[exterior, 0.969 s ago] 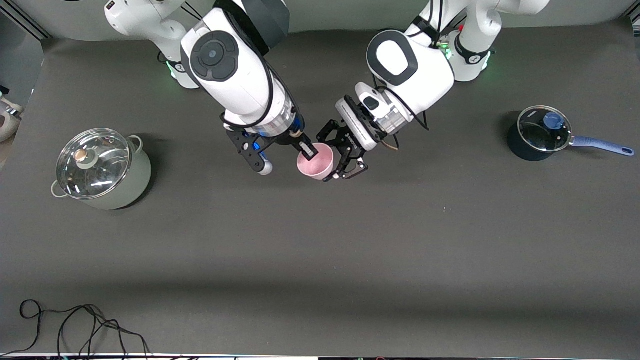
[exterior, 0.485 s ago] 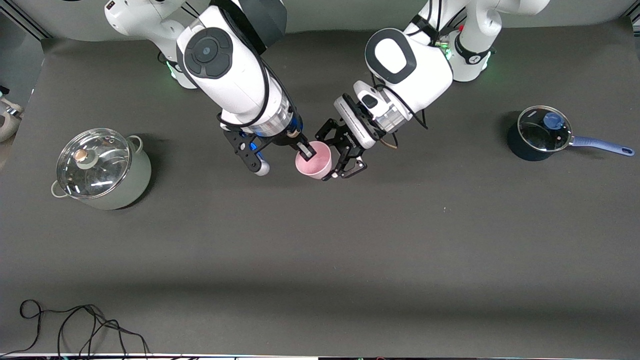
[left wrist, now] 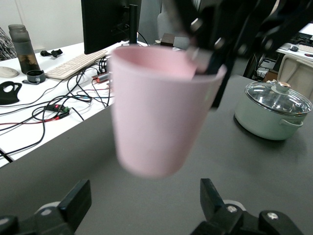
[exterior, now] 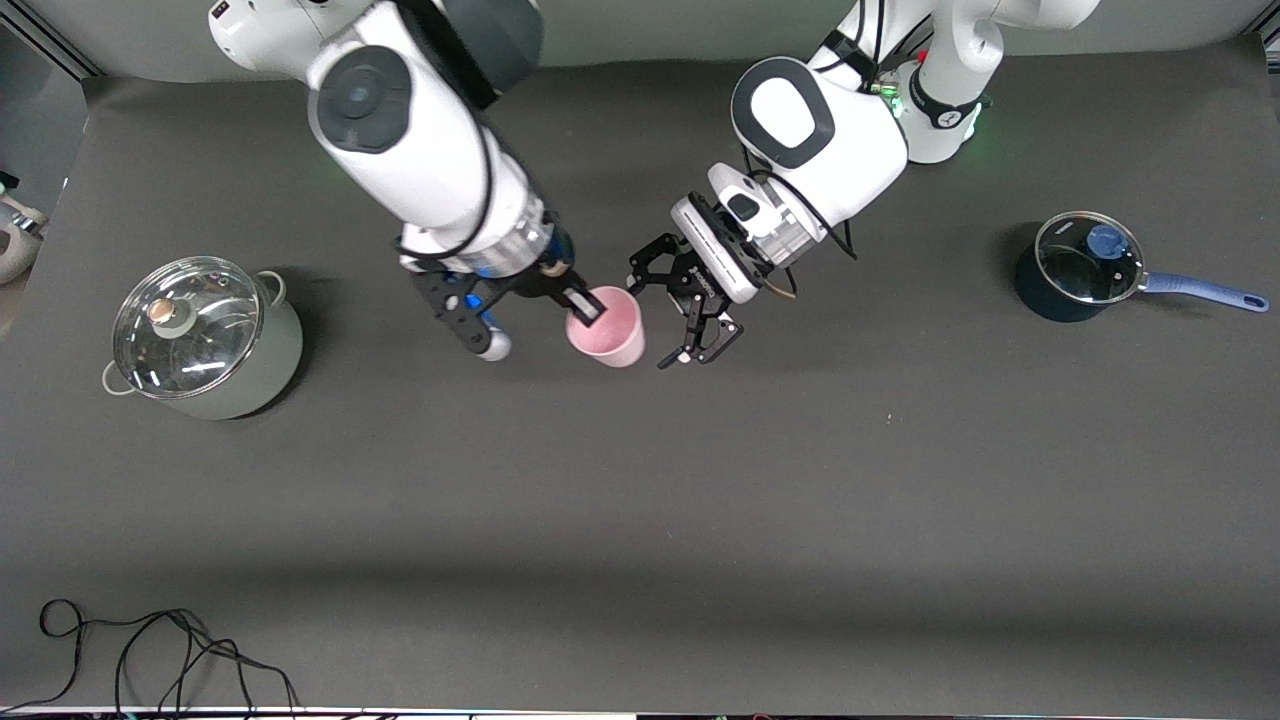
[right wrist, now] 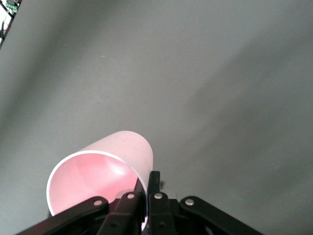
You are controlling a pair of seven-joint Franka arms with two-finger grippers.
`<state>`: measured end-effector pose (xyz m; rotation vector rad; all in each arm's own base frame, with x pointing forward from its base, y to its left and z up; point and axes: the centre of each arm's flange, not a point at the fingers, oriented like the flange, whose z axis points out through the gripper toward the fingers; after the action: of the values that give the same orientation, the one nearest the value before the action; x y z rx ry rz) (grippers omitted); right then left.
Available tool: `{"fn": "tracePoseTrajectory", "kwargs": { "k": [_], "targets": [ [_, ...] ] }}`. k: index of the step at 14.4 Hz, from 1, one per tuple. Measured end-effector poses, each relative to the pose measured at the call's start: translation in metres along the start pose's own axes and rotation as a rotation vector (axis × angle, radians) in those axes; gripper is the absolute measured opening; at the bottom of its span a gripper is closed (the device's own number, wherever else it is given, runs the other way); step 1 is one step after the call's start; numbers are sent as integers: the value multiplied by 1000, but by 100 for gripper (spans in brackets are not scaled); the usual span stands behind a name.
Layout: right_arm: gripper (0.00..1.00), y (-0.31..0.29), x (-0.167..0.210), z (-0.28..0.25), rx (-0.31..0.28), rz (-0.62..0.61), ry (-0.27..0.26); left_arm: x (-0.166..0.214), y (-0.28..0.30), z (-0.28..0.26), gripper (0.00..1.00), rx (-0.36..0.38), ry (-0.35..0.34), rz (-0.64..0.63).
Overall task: Transfer pink cup from left to right arm
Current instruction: 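Open the left gripper while the right gripper carries the cup away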
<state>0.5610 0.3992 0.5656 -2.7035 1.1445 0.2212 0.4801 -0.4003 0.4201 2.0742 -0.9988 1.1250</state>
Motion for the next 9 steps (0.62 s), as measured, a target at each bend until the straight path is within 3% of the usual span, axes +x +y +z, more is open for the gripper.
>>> {"fn": "tracePoseTrajectory", "kwargs": {
  "k": [4,7,9],
  "targets": [
    [4,53,50,-65,-87,-135,-36,-7,-18,-1,99,14,-6,-32],
    [4,117,91,-125,-147,-237,-88,-18,-65,-9,100,-42,16,-127],
    [4,153,113,-150,-157,-309,-105,-29,-98,-19,100,-87,33,-184]
  ]
}}
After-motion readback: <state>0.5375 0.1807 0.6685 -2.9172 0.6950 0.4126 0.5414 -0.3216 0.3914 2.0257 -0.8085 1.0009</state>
